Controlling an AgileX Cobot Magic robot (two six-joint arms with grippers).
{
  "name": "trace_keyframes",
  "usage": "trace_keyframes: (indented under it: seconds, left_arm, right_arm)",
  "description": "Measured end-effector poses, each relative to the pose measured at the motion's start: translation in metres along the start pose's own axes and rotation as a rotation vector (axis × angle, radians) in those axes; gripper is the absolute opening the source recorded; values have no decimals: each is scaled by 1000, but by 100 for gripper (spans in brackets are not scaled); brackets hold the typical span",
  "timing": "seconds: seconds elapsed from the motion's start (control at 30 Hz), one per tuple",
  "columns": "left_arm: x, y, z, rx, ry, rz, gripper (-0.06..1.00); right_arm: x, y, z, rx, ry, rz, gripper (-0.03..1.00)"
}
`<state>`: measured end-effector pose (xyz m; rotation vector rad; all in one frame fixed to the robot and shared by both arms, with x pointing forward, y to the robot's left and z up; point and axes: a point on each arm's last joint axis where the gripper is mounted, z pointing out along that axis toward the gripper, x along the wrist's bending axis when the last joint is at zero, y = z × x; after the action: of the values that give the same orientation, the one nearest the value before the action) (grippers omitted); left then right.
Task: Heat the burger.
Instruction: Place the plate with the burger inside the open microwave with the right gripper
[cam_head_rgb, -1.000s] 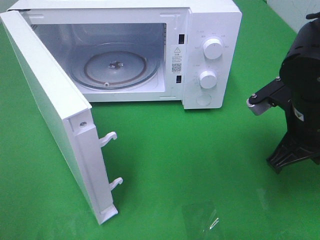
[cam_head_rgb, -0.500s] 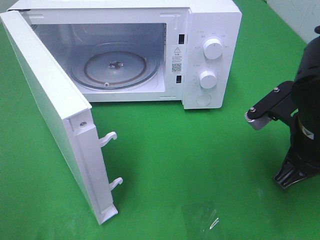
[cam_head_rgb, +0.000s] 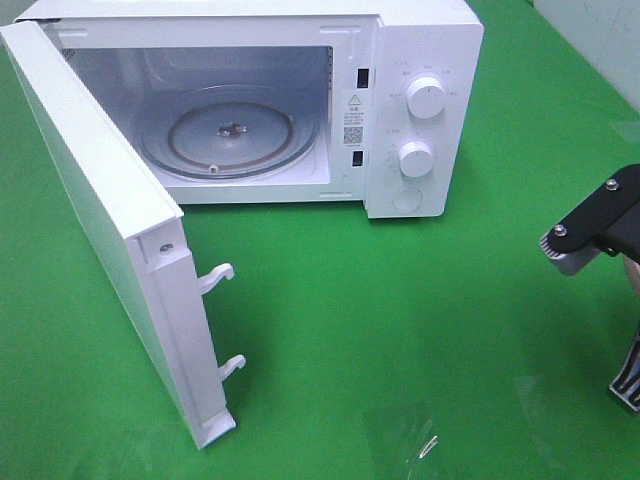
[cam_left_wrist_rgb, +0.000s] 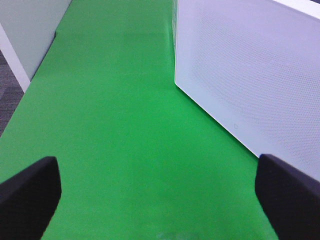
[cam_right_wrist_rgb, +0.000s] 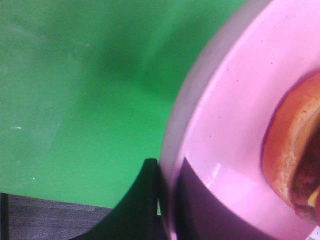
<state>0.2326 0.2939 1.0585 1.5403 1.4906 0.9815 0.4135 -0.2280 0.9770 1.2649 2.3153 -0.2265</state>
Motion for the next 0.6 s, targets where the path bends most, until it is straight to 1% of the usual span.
trace_keyframes:
  seconds: [0.23, 0.33, 0.6]
  left_arm:
    - [0, 0, 0, 0, 0, 0, 99]
    - [0, 0, 0, 0, 0, 0, 99]
    - [0, 0, 0, 0, 0, 0, 99]
  right_arm:
    - [7, -10, -9, -39, 0, -63, 2]
    - [12, -13, -9, -43, 1, -99, 2]
    - [18, -14, -12, -48, -2, -139, 2]
